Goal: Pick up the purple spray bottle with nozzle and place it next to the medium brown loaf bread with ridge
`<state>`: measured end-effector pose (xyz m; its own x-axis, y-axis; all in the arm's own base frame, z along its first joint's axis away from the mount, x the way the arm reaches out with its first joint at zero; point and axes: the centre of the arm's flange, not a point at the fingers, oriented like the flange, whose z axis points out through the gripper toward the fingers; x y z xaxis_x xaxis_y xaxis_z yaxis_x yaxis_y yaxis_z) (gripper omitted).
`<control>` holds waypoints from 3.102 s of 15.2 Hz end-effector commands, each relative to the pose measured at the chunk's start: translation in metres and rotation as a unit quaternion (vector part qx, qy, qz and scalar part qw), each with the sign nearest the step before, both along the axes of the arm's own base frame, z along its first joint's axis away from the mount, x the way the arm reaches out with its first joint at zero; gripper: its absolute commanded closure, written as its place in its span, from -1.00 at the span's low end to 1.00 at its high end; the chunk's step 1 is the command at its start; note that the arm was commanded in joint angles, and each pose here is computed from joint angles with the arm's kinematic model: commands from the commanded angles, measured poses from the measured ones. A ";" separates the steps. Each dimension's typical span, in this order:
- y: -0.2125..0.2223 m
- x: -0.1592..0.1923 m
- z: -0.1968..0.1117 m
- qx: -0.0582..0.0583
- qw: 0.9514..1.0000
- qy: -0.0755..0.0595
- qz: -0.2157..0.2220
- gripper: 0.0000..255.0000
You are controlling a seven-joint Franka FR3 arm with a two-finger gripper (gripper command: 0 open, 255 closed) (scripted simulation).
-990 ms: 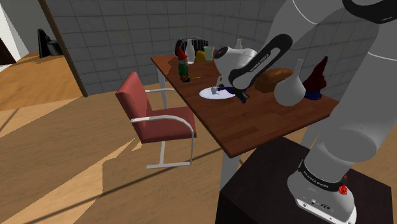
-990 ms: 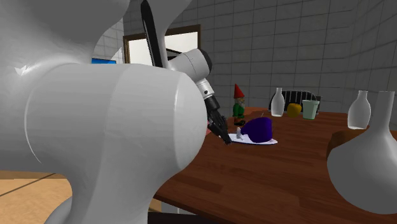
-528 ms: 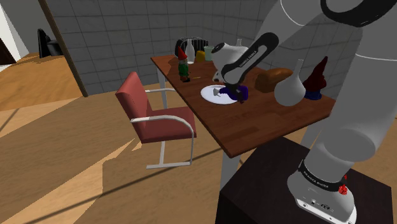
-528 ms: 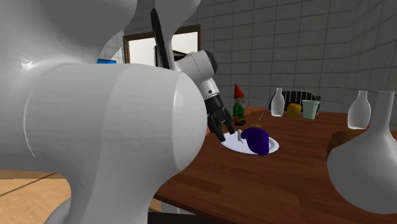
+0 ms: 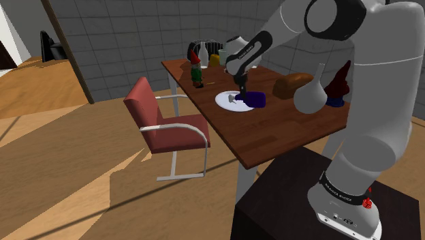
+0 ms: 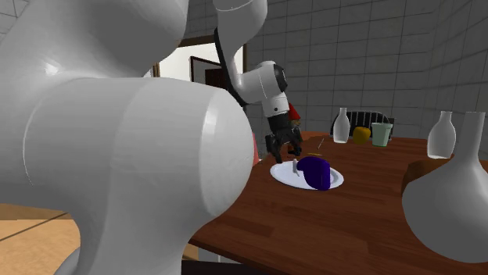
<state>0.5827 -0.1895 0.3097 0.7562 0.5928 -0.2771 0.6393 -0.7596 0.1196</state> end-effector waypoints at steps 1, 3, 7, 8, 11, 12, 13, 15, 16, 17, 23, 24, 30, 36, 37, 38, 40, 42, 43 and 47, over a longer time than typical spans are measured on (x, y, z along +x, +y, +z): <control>-0.023 0.018 0.006 0.017 0.998 -0.025 -0.047 -1.00; -0.047 0.033 0.010 0.033 0.994 -0.049 -0.093 -1.00; -0.078 0.047 0.010 0.051 0.985 -0.076 -0.146 -1.00; -0.078 0.047 0.005 0.051 0.985 -0.076 -0.146 -1.00; -0.081 0.046 -0.011 0.051 0.985 -0.076 -0.146 -1.00; -0.081 0.046 -0.016 0.051 0.985 -0.076 -0.146 -1.00; -0.082 0.046 -0.024 0.051 0.985 -0.076 -0.146 -1.00; -0.082 0.046 -0.024 0.051 0.985 -0.076 -0.146 -1.00; -0.082 0.046 -0.024 0.051 0.985 -0.076 -0.146 -1.00; -0.082 0.046 -0.024 0.051 0.985 -0.076 -0.146 -1.00; -0.082 0.046 -0.024 0.051 0.985 -0.076 -0.146 1.00; -0.082 0.046 -0.024 0.051 0.985 -0.076 -0.146 1.00; -0.083 0.046 -0.024 0.051 0.985 -0.076 -0.146 1.00; -0.082 0.046 0.002 0.051 0.985 -0.076 -0.146 1.00; -0.082 0.046 0.007 0.051 0.985 -0.076 -0.146 1.00; -0.082 0.046 0.013 0.051 0.985 -0.076 -0.146 1.00; -0.082 0.046 0.023 0.051 0.985 -0.076 -0.146 1.00; -0.082 0.046 0.034 0.051 0.985 -0.076 -0.146 1.00; -0.082 0.046 0.039 0.051 0.985 -0.076 -0.146 1.00; -0.082 0.046 0.060 0.051 0.985 -0.076 -0.146 1.00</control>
